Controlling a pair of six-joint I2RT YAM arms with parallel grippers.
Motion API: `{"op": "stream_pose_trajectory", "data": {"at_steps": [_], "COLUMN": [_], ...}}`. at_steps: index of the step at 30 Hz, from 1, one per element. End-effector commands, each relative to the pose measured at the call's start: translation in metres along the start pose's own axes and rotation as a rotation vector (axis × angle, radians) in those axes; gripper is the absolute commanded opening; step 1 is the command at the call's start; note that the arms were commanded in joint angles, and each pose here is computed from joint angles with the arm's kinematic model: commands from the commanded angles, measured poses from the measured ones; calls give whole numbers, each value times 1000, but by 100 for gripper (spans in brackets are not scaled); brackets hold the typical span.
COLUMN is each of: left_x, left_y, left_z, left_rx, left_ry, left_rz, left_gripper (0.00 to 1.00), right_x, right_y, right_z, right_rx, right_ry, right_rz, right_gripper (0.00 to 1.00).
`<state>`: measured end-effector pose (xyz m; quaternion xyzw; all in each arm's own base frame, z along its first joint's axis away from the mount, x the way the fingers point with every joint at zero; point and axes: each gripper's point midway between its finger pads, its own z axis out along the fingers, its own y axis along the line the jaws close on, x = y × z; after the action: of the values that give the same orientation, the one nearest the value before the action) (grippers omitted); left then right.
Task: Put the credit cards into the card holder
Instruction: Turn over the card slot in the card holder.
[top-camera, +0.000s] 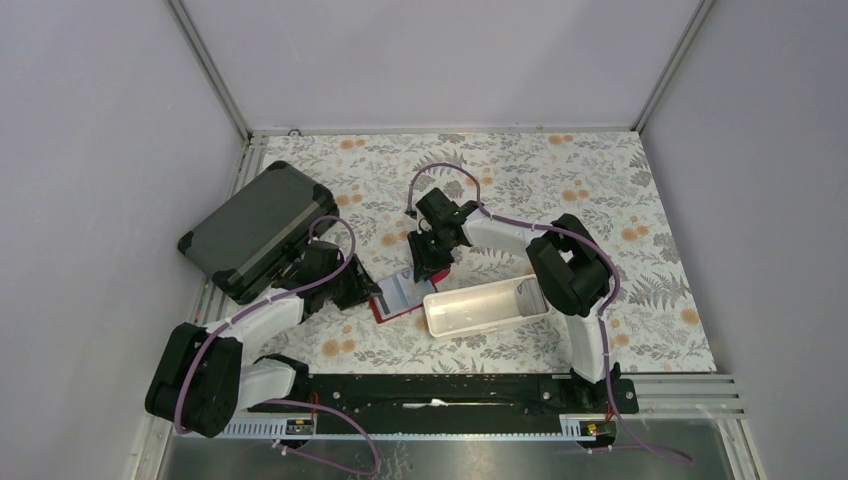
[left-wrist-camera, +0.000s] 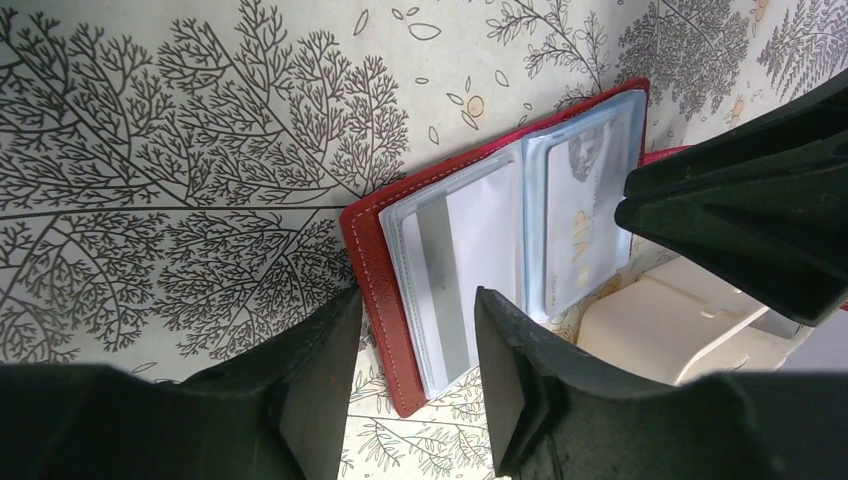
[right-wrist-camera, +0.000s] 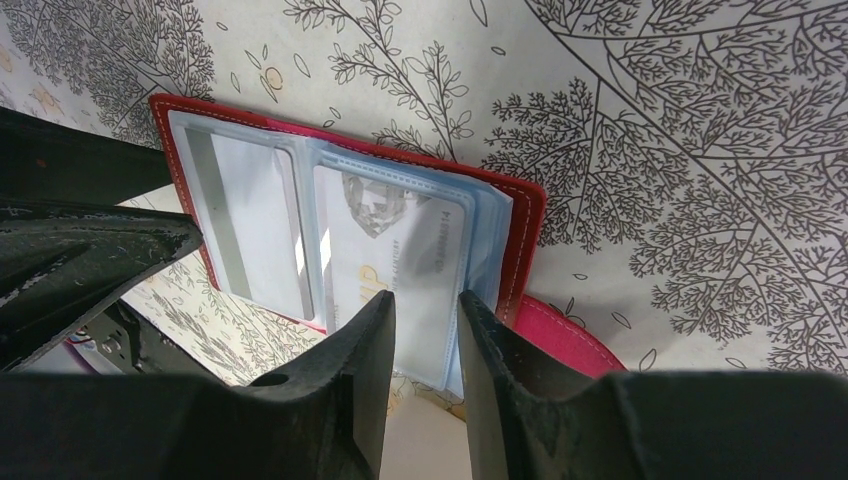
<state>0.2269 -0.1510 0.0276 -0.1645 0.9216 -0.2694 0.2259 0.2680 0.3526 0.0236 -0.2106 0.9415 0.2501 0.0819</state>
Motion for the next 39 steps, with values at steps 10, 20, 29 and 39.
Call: {"op": "stream_pose_trajectory", "data": {"at_steps": [10,20,29,39], "left_x": [4,5,6,6], "left_y": [8,6,8,8], "left_z": [7,8,8,7], "left_rx": [-19,-8,-13,-14], "left_ry": [19,28,27,25], "left_rz": [5,1,0,1], "left_gripper": [39,35,32,31], "right_x": [16,11,3,-6], "right_y": [3,32,47,58], "right_z": [17,8,-7,-19], "right_rx": [-18,-154,-200,-237], "right_ry": [52,43,2,-42], "right_rz": [-3,8,11,17], "right_gripper": [37,36,35,35]}}
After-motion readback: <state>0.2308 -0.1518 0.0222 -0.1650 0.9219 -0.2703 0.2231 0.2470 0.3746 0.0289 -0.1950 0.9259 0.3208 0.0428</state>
